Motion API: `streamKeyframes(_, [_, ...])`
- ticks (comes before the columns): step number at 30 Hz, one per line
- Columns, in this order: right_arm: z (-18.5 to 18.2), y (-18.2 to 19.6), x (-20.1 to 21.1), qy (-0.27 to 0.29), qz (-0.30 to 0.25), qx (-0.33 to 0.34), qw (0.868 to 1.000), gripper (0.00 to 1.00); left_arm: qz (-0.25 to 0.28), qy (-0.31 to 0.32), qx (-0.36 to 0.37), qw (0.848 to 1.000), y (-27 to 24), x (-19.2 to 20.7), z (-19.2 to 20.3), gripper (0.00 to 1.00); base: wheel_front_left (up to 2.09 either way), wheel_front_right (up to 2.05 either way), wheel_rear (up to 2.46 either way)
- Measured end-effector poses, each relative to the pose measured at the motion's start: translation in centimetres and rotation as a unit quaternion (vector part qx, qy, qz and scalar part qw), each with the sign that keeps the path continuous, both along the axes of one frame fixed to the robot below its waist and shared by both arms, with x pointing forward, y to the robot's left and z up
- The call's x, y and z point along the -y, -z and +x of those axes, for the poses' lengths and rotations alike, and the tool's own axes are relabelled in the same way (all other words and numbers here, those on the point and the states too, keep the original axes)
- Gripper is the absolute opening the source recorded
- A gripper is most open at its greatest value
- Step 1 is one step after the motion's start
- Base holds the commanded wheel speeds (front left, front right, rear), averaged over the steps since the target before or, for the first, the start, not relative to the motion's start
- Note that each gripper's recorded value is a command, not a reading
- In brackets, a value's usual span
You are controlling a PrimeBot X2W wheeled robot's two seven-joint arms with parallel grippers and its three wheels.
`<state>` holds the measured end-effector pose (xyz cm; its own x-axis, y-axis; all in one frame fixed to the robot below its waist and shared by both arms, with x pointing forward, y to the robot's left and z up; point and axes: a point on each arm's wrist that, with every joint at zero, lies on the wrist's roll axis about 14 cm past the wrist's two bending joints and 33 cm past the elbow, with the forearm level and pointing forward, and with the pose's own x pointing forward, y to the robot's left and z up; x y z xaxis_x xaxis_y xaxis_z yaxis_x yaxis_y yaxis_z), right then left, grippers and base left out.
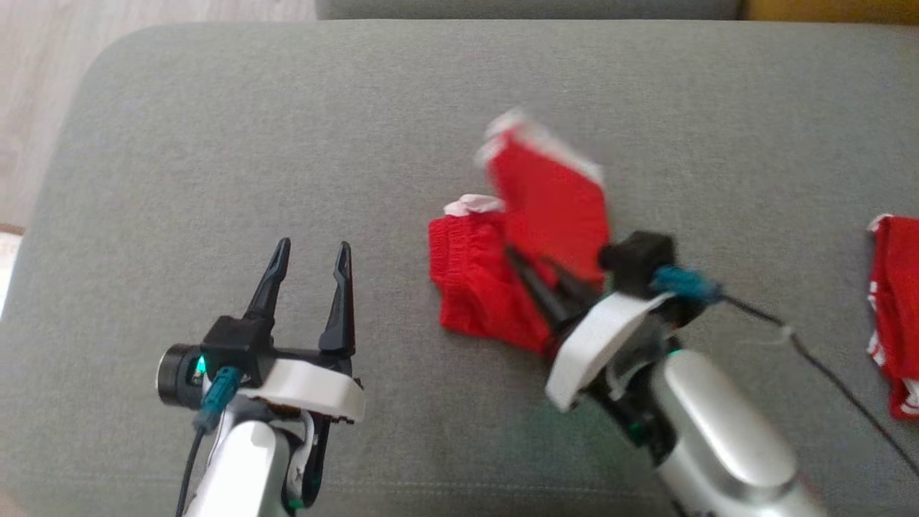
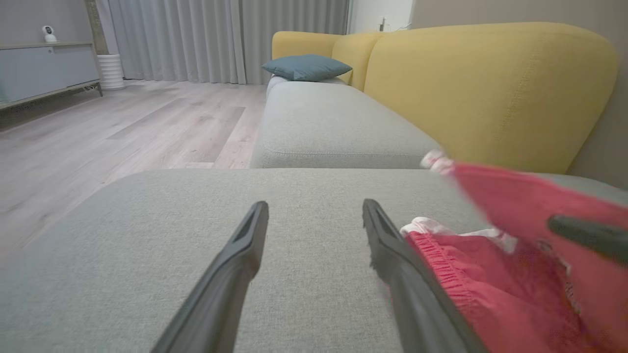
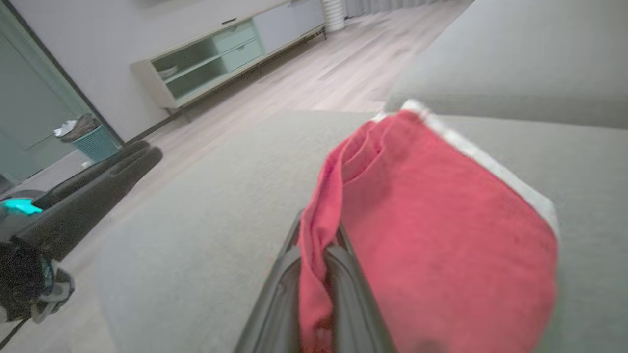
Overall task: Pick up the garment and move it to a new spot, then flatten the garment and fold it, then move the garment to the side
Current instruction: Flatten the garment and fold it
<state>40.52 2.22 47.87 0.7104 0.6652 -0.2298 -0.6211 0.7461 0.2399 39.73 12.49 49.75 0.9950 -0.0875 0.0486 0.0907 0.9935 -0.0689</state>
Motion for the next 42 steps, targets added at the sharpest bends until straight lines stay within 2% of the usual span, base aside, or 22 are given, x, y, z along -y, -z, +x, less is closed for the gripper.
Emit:
streamKeyframes(6, [-3.3, 3.8, -3.8, -0.062, 0.002, -0.068, 0.996, 0.0, -0.003, -0.018, -0.006, 1.0, 0.3, -1.0, -0.3, 1.0, 0.0, 0.0, 0.0])
streamKeyframes(7, [-3.6, 4.3, -3.9, -0.066, -0.002, -0.073, 0.995, 0.61, -0.003, -0.019, -0.008, 1.0, 0.4, -1.0, -0.3, 1.0, 0.0, 0.0, 0.0])
streamKeyframes(8, [-3.7, 4.6, -4.1, -0.069, -0.002, -0.076, 0.995, 1.0, -0.002, -0.019, -0.009, 1.0, 0.5, -1.1, -0.3, 1.0, 0.0, 0.0, 0.0])
streamKeyframes(11, [-3.3, 4.2, -4.6, -0.075, 0.005, -0.057, 0.995, 1.0, -0.002, -0.022, -0.012, 1.0, 0.7, -1.2, -0.3, 1.0, 0.0, 0.0, 0.0])
streamKeyframes(15, [-2.3, 0.8, -5.4, -0.076, 0.048, 0.009, 0.996, 1.0, -0.003, -0.018, -0.013, 1.0, 0.8, -0.8, -0.1, 1.0, 0.0, 0.0, 0.0])
streamKeyframes(18, [-1.4, -1.6, -4.5, -0.057, 0.08, 0.054, 0.994, 1.0, -0.004, -0.013, -0.011, 1.0, 0.7, -0.5, 0.1, 1.0, 0.0, 0.0, 0.0])
streamKeyframes(21, [0.9, -3.3, -0.8, -0.001, 0.085, 0.095, 0.992, 1.0, -0.005, -0.006, -0.007, 1.0, 0.5, 0.0, 0.3, 1.0, 0.0, 0.0, 0.0])
streamKeyframes(25, [3.4, -4.0, 7.3, 0.115, 0.067, 0.125, 0.983, 1.0, -0.003, 0.004, 0.0, 1.0, 0.0, 0.7, 0.5, 1.0, 0.0, 0.0, 0.0])
streamKeyframes(29, [2.3, -2.1, 14.6, 0.218, 0.035, 0.108, 0.969, 1.0, -0.002, 0.007, -0.001, 1.0, 0.2, 0.9, 0.4, 1.0, 0.0, 0.0, 0.0])
streamKeyframes(32, [0.8, -1.4, 18.3, 0.27, 0.013, 0.098, 0.958, 1.0, 0.005, 0.014, -0.003, 1.0, 0.3, 1.1, 0.1, 1.0, 0.0, 0.0, 0.0])
streamKeyframes(37, [-0.9, -2.3, 20.3, 0.303, 0.002, 0.102, 0.947, 1.0, 0.019, 0.015, 0.011, 1.0, -0.5, 1.0, 0.1, 1.0, 0.0, 0.0, 0.0])
streamKeyframes(42, [-2.6, -2.8, 20.4, 0.306, -0.006, 0.099, 0.947, 1.0, 0.033, 0.003, 0.007, 0.999, -0.2, -0.3, -1.1, 1.0, 0.0, 0.0, 0.0])
